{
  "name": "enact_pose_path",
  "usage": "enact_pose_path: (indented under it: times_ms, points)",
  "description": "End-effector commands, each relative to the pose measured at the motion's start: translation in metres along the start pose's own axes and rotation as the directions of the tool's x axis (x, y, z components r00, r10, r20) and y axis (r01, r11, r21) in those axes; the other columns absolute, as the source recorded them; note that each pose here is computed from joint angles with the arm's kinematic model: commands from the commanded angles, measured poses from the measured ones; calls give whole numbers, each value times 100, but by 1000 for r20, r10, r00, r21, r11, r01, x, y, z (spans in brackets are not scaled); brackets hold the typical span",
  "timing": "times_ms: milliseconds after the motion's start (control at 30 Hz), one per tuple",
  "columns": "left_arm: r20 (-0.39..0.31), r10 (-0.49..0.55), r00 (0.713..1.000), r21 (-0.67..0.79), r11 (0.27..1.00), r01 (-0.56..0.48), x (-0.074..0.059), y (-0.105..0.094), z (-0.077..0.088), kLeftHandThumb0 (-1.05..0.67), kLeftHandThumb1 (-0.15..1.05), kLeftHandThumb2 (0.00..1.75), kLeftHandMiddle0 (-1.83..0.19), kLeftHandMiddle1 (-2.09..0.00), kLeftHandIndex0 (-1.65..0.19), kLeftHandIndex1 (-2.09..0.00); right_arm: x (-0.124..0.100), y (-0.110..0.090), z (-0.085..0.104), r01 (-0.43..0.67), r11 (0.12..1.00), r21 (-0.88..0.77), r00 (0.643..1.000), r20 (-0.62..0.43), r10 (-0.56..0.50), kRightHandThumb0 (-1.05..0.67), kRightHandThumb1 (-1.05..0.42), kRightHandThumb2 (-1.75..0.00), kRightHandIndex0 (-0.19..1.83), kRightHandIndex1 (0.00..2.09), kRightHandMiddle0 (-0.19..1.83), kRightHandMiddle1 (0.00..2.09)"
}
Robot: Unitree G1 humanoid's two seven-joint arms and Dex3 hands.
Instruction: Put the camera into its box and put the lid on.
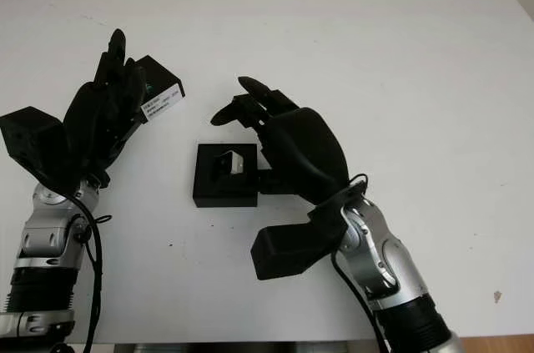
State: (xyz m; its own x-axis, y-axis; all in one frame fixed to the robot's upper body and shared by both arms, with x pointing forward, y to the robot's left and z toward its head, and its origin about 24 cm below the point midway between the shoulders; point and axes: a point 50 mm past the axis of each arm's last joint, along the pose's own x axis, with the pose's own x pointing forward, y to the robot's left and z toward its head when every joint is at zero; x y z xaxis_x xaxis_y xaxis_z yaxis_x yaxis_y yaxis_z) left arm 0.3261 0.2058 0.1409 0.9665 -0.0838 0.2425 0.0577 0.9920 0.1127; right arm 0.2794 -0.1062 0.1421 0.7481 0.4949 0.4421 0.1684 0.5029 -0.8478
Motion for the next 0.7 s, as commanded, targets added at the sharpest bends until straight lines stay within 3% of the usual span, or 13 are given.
enact_pose_path:
  times_ms: [0, 333, 667]
  points:
    - [-10, -1, 1000, 0, 1000, 1, -2, -1, -3, -72, 105, 47, 19, 0, 19, 0, -2, 1, -1, 15, 1000, 20, 1000, 0, -15, -68, -98, -5, 35, 16, 22, 124]
    - [-10, -3, 1000, 5, 1000, 3, -1, 1, -1, -72, 105, 48, 19, 0, 19, 0, -6, 0, -3, -5, 1000, 13, 1000, 7, 4, -69, -97, -5, 36, 17, 23, 121]
    - [-5, -5, 1000, 8, 1000, 5, 0, 1, 0, -72, 105, 49, 19, 0, 19, 0, -11, -3, -2, -113, 993, -14, 993, 20, 114, -77, -98, -5, 27, 12, 18, 94]
